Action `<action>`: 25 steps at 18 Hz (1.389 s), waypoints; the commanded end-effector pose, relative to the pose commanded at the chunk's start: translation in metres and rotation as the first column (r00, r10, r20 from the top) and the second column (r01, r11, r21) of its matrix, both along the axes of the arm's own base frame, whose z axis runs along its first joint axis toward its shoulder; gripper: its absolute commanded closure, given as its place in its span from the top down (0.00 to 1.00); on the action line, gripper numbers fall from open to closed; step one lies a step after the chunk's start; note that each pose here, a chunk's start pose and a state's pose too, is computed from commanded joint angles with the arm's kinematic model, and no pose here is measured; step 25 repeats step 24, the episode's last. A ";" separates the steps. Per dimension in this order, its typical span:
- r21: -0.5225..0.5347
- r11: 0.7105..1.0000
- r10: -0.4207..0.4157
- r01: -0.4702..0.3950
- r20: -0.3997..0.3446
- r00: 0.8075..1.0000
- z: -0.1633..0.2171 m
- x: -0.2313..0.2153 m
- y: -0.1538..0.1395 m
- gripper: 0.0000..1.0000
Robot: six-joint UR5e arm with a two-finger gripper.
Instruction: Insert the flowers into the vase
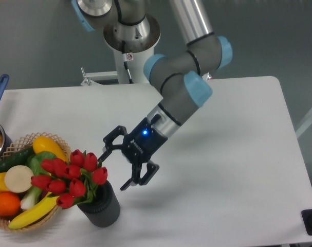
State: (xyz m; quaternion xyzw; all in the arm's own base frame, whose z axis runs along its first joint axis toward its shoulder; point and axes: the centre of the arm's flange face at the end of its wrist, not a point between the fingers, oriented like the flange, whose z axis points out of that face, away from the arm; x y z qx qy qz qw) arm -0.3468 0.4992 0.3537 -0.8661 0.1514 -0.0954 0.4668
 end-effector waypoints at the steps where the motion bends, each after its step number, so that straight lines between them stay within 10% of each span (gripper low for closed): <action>1: -0.029 0.999 0.019 -0.020 -0.029 0.999 0.005 0.001 -0.004 1.00; 6: -0.224 0.954 0.134 -0.199 -0.277 0.952 0.025 -0.013 -0.040 1.00; 13: -0.440 0.745 0.279 -0.502 -0.478 0.833 0.004 -0.100 -0.130 1.00; 15: -0.507 0.679 0.300 -0.531 -0.469 0.831 -0.019 -0.115 -0.157 1.00; 20: -0.560 0.642 0.317 -0.524 -0.428 0.846 -0.021 -0.133 -0.186 1.00; 25: -0.618 0.659 0.206 -0.430 -0.401 0.892 -0.016 -0.148 -0.216 1.00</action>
